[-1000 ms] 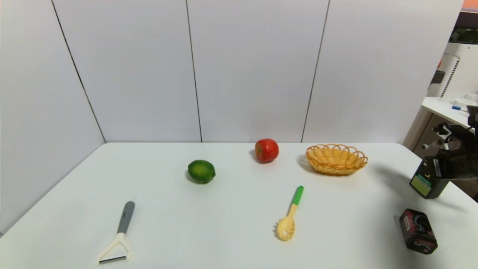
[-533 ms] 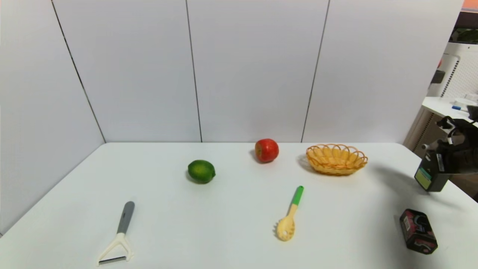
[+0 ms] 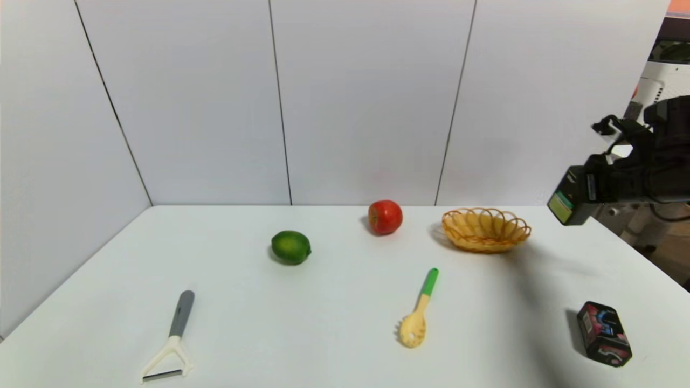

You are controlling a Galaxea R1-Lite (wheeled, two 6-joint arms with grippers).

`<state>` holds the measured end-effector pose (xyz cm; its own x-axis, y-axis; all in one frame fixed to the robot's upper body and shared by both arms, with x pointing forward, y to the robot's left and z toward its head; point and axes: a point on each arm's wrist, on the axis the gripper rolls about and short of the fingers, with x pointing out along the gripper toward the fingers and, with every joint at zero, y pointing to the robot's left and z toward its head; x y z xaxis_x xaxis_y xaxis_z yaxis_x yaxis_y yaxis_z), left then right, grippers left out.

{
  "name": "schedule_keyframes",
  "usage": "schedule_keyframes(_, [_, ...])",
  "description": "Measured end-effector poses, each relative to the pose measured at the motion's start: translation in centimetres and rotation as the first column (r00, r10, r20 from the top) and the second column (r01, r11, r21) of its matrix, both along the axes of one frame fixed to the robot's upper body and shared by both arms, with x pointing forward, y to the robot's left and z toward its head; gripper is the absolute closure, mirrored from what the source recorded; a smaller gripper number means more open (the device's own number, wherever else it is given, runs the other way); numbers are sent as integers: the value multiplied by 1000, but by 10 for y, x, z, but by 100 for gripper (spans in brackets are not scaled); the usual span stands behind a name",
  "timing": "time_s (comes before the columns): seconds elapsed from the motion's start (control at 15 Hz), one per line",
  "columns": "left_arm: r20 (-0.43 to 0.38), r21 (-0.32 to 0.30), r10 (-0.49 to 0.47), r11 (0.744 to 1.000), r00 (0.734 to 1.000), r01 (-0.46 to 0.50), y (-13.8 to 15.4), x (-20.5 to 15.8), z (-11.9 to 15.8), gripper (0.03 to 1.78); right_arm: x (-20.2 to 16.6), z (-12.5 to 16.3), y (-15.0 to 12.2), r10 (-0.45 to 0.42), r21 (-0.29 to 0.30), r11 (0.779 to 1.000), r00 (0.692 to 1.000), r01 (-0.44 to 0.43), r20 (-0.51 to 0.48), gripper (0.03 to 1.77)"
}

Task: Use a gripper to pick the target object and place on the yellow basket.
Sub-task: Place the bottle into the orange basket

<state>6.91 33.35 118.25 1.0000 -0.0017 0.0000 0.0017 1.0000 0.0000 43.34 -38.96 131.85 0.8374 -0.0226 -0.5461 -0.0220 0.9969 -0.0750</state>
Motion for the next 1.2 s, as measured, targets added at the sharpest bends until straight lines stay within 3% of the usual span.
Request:
schedule_keyframes(0.2, [0,0,1,1000,1000,-1,0,0,0,12,7,16,32,98,13,995,994,-99,57,114])
schedule_keyframes(0.4, [0,0,0,1000,1000,0,0,0,0,12,15,17,43,238,26,970,969,-240,74,114])
schedule_keyframes(0.6, [0,0,0,1000,1000,0,0,0,0,12,22,9,45,413,42,910,911,-413,11,114])
schedule_keyframes(0.87, [0,0,0,1000,1000,0,0,0,0,12,38,-12,45,546,63,837,838,-544,-21,114])
schedule_keyframes(1.2, [0,0,0,1000,1000,0,0,0,0,12,60,-37,43,561,54,827,827,-559,-36,114])
